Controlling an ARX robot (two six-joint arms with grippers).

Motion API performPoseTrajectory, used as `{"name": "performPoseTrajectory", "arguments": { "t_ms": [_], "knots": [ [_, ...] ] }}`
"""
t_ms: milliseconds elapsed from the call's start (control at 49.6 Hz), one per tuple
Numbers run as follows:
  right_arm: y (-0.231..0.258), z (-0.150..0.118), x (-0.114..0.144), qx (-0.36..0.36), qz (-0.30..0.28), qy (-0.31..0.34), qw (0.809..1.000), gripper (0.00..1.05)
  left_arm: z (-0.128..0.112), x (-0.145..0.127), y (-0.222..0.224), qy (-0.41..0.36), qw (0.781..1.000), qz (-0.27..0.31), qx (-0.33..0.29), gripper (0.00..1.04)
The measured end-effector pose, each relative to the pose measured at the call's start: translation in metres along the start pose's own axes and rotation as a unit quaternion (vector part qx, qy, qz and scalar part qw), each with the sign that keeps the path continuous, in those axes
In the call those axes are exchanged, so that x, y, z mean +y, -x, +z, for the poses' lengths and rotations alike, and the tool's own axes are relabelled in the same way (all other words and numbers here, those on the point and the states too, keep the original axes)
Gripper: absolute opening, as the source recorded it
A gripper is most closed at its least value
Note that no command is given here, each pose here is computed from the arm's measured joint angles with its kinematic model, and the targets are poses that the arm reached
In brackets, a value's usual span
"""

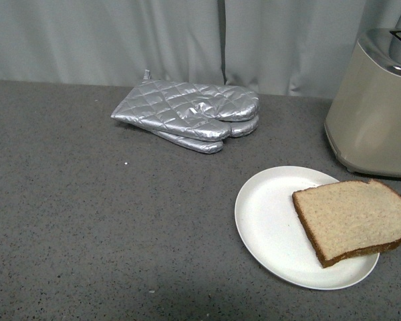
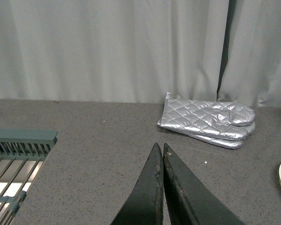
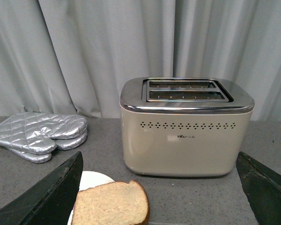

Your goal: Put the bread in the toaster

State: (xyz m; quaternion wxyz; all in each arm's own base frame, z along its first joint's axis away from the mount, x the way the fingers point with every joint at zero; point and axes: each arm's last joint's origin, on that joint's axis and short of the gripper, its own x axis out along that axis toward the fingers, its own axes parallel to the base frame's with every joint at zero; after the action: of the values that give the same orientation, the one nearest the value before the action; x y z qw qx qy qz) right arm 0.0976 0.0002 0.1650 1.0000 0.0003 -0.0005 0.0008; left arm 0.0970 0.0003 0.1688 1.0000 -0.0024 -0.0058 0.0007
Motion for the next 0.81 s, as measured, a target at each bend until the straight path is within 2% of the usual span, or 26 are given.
{"name": "performPoseTrajectory", "arguments": {
  "t_ms": [222, 363, 423, 463, 745, 806],
  "knots": [
    [0.0, 0.0, 0.0, 0.0, 0.0, 0.0, 1.0, 0.95, 0.0, 0.0, 0.0, 0.0, 1.0, 0.001, 0.0, 0.04],
    [0.0, -0.001, 0.0, 0.014, -0.006, -0.009, 1.0, 0.95, 0.0, 0.0, 0.0, 0.0, 1.0, 0.0, 0.0, 0.35],
    [-0.003, 0.0, 0.001, 0.144, -0.043, -0.055, 0.987, 0.95, 0.0, 0.0, 0.0, 0.0, 1.0, 0.0, 0.0, 0.49],
    [-0.01, -0.005, 0.001, 0.192, -0.059, -0.085, 0.976, 0.95, 0.0, 0.0, 0.0, 0.0, 1.0, 0.0, -0.001, 0.58],
    [-0.05, -0.03, -0.005, 0.242, -0.154, -0.182, 0.941, 0.95, 0.0, 0.0, 0.0, 0.0, 1.0, 0.0, -0.001, 0.97],
    [-0.056, -0.04, -0.004, 0.259, -0.167, -0.193, 0.931, 0.95, 0.0, 0.0, 0.0, 0.0, 1.0, 0.0, -0.001, 0.99]
  ]
}}
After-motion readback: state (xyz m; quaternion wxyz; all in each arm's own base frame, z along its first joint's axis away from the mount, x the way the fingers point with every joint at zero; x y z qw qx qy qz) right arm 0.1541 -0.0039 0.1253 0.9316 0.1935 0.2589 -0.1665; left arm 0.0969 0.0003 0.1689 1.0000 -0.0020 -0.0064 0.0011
